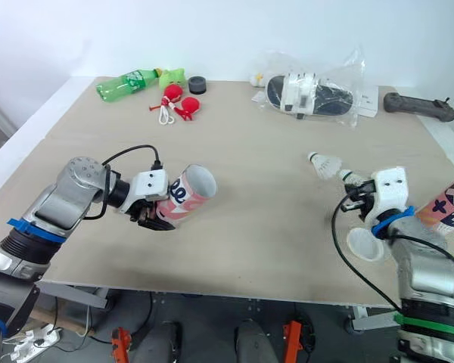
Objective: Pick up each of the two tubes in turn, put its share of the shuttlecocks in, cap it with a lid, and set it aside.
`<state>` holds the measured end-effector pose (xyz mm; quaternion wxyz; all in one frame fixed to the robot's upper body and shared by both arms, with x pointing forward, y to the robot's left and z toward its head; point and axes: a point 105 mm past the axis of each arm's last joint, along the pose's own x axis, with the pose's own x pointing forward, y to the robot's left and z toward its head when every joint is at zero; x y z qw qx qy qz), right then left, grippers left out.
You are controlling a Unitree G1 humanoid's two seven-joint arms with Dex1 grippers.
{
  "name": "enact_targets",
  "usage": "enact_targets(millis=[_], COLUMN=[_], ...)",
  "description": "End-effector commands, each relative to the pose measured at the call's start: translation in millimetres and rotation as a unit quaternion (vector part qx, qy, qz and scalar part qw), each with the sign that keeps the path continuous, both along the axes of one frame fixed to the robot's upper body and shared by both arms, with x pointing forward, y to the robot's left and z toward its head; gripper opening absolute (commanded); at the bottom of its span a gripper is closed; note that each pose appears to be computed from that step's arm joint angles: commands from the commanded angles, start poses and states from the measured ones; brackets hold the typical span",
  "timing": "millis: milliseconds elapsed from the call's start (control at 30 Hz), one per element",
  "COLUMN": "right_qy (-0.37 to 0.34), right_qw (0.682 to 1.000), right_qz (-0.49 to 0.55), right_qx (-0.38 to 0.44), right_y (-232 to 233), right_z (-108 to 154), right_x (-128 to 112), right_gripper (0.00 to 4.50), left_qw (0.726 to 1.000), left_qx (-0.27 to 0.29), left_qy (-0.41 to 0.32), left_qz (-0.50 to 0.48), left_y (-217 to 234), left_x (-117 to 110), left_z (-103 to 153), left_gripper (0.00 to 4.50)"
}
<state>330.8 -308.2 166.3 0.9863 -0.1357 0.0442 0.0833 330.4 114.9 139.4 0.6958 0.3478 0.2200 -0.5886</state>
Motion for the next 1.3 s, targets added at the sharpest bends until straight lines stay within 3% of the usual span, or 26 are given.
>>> enact_targets(millis=[33, 133, 333, 533, 800, 900, 1033, 1067, 1133, 1167, 1300], right_qy=[-0.072, -0.066, -0.046, -0.021, -0.029, -0.034, -0.042, -0.045, -0.058, -0.065, -0.087], right_qw=[0.984, 0.939, 0.865, 0.815, 0.785, 0.78, 0.789, 0.795, 0.818, 0.836, 0.921], right_qz=[0.16, 0.329, 0.47, 0.517, 0.543, 0.553, 0.546, 0.542, 0.523, 0.503, 0.354], right_qx=[-0.026, -0.071, -0.172, -0.26, -0.296, -0.291, -0.278, -0.268, -0.231, -0.208, -0.137], right_y=[54.1, 129.1, 200.0, 217.3, 239.7, 247.1, 245.7, 243.8, 239.2, 232.5, 181.5], right_z=[71.7, 99.9, 98.9, 84.5, 75.9, 77.5, 84.1, 86.9, 95.5, 102.2, 115.1], right_x=[-21.0, -38.6, -45.6, -46.1, -39.7, -41.9, -41.4, -41.3, -39.6, -37.3, -15.5], right_gripper=[0.07, 0.07, 0.07, 0.07, 0.07, 1.0, 2.79, 3.44, 4.24, 4.47, 4.47], left_qw=[1.0, 0.999, 0.999, 0.999, 0.999, 0.999, 0.999, 0.999, 0.999, 0.999, 0.999], left_qx=[0.001, 0.001, 0.003, 0.006, 0.008, 0.008, 0.007, 0.007, 0.006, 0.005, 0.004], left_qy=[0.021, 0.024, 0.026, 0.025, 0.025, 0.025, 0.027, 0.027, 0.028, 0.028, 0.027], left_qz=[-0.022, -0.024, -0.032, -0.036, -0.039, -0.039, -0.039, -0.038, -0.037, -0.037, -0.034], left_y=[-8.2, -9.8, -15.1, -16.3, -17.0, -17.9, -17.9, -17.9, -18.3, -18.3, -17.0], left_x=[-8.9, -9.4, -7.9, -7.4, -7.6, -7.7, -8.7, -9.0, -9.5, -9.5, -8.8], left_z=[-10.5, -11.6, -12.4, -9.6, -9.6, -9.5, -10.8, -11.2, -11.3, -11.2, -11.4], left_gripper=[3.09, 3.09, 3.09, 3.09, 3.09, 3.09, 3.09, 3.09, 3.09, 3.09, 3.09])
